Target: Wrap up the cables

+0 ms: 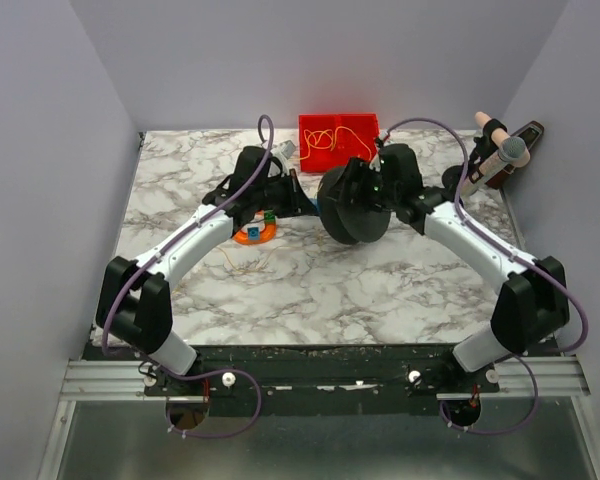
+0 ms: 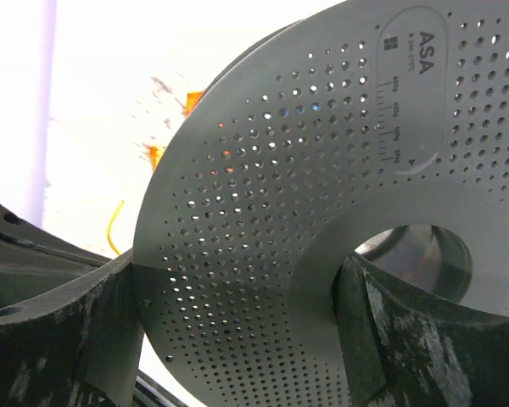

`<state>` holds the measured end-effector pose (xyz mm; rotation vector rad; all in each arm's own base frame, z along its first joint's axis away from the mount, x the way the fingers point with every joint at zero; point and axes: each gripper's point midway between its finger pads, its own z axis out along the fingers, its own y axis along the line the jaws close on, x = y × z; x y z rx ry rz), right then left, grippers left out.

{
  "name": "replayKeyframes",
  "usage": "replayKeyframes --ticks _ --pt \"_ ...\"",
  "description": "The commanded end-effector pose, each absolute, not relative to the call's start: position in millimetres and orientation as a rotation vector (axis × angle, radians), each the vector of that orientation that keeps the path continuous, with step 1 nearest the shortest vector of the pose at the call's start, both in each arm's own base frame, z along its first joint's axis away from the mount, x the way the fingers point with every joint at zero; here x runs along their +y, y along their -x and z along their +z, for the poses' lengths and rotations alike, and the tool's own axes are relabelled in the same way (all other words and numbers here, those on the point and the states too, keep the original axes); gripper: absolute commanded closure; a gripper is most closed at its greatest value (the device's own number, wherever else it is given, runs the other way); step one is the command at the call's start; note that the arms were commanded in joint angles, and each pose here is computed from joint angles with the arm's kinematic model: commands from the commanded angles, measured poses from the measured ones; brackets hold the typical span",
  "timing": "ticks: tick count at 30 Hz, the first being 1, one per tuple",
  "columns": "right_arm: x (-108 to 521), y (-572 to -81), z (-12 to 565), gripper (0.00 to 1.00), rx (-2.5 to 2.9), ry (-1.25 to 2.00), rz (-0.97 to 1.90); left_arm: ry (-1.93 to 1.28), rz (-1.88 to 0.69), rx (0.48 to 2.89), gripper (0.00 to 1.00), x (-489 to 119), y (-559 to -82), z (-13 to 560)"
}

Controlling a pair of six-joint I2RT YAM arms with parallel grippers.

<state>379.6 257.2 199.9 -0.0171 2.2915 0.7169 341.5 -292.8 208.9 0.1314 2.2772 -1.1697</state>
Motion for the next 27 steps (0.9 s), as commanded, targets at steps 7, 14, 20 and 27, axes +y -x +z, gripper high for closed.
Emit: replayKeyframes --ticks 7,14,20,27 --pt "274 -375 280 0.99 1.769 -0.374 1.244 -0.351 -0.754 2.133 1.0 -269 -349 236" --pt "275 -359 300 0.99 1.546 -0.343 1.426 -0.559 -0.709 2.193 1.0 -282 -319 211" --pt "275 -362 291 0.99 1.562 -0.369 1.425 -0.529 -0.594 2.119 1.0 -269 -332 217" --pt "293 -351 268 0.99 1.593 -0.403 1.634 -0.59 -0.592 2.126 1.0 -267 -322 214"
